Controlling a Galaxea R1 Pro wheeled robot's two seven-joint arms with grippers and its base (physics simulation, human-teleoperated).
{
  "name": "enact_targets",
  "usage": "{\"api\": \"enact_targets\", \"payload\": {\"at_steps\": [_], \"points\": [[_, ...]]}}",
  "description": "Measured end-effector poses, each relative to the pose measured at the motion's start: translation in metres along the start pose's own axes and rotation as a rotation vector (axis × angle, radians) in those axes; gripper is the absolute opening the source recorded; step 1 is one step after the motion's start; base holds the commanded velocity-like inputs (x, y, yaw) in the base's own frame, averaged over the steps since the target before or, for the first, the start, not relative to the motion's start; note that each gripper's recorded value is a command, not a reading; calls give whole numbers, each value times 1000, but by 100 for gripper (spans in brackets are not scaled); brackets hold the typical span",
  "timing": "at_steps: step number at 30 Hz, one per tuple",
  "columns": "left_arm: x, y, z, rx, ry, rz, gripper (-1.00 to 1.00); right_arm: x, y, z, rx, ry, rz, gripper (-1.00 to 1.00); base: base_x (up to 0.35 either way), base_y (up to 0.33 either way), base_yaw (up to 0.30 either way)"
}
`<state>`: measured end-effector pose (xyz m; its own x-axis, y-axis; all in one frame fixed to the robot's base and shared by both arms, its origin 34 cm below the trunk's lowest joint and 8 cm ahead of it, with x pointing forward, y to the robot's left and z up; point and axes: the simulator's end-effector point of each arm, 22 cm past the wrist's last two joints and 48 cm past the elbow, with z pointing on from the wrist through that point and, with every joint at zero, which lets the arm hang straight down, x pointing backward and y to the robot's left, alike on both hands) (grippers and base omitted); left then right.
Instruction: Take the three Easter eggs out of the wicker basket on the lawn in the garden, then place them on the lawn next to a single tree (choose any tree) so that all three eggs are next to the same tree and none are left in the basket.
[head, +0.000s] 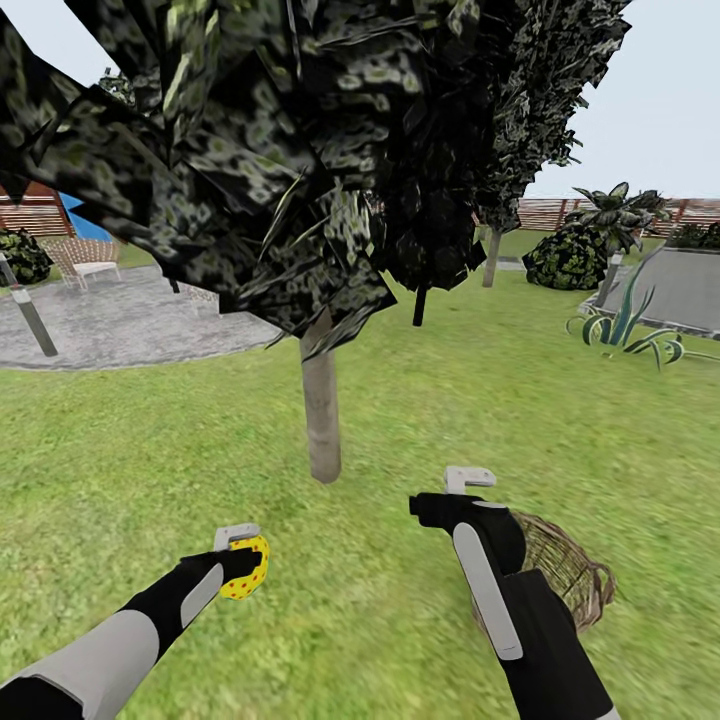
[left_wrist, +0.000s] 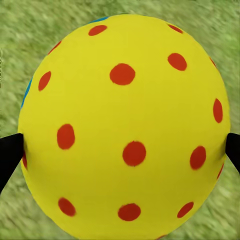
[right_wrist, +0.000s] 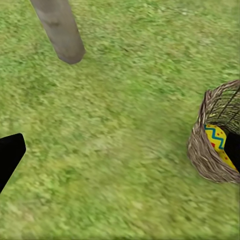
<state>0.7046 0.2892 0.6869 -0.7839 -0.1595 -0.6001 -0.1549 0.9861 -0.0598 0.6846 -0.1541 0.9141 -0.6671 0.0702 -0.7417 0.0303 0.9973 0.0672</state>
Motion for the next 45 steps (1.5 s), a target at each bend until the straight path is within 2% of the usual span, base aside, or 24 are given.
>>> {"api": "enact_targets", "payload": {"at_steps": [8, 19, 24, 30, 45], "points": [[6, 3, 10, -3, -4, -6, -100, 10, 5, 8, -12, 1, -5, 100, 0, 0, 116], [6, 4, 10, -3, -4, -7, -100, 12, 9, 9, -18, 8, -7, 100, 0, 101, 239], [5, 8, 10, -8, -4, -7, -100, 12, 10, 9, -20, 7, -6, 100, 0, 283, 17], [2, 11, 9, -8, -8, -37, -100, 12, 10, 8, -22, 5, -6, 100, 2, 293, -170], [1, 13, 8, -10, -11, -40, -100, 11, 11, 7, -21, 3, -7, 100, 161, 279, -33]]}}
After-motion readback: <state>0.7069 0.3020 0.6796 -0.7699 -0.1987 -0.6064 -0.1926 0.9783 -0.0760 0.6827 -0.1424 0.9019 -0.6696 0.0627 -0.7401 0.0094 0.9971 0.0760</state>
